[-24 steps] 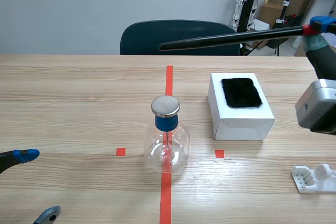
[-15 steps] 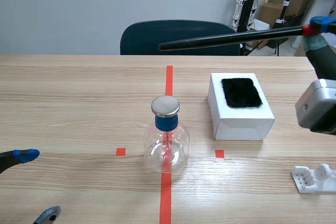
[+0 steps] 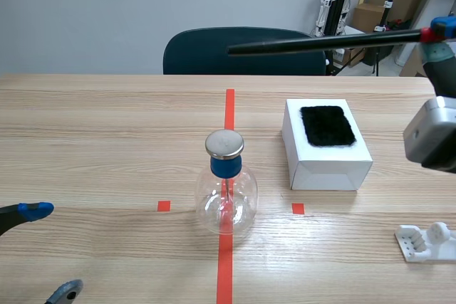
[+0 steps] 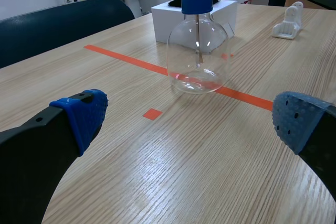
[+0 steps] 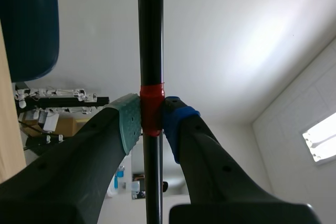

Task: Do the electroscope experiment. move the rod toward and away from the electroscope

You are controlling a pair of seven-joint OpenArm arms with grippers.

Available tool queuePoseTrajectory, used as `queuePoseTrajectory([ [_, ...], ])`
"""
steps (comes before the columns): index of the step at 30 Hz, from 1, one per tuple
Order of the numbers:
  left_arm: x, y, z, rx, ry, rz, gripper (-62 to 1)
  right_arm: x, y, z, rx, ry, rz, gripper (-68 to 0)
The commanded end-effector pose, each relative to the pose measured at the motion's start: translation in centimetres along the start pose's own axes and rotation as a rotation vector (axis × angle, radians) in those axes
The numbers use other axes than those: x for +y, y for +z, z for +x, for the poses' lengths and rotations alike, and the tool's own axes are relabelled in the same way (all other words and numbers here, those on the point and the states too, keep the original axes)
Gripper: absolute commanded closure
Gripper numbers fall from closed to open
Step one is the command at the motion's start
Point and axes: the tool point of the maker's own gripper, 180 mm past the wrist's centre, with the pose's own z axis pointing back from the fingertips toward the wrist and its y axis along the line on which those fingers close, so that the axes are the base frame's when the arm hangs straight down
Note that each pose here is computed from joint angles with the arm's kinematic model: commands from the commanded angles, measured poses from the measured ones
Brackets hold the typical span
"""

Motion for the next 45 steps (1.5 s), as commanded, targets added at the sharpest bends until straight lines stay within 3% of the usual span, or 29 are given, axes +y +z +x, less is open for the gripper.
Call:
queuePoseTrajectory([
  [1, 0.4, -0.1, 1.3, -0.064, -0.01, 0.002, -62.3, -2.3, -1.0, -0.8, 0.021, 0.03, -0.076, 0.1],
  [7, 0.4, -0.1, 1.3, -0.064, -0.01, 0.002, -62.3, -2.0, -2.1, -1.4, 0.013, 0.083, -0.024, 0.1],
  [21, 0.4, -0.1, 1.3, -0.064, -0.01, 0.002, -62.3, -0.8, -3.4, 2.4, -0.115, 0.261, -0.003, 0.1],
  [30, 0.4, -0.1, 1.3, -0.064, -0.01, 0.002, -62.3, 1.4, -3.0, 2.2, -0.12, 0.349, 0.056, 0.1],
  [36, 0.4, -0.1, 1.3, -0.064, -0.01, 0.002, -62.3, 2.9, -2.6, 1.8, -0.107, 0.366, 0.092, 0.1],
  [45, 0.4, -0.1, 1.3, -0.064, -0.01, 0.002, -62.3, 3.1, -2.6, 2.0, -0.113, 0.367, 0.093, 0.1],
])
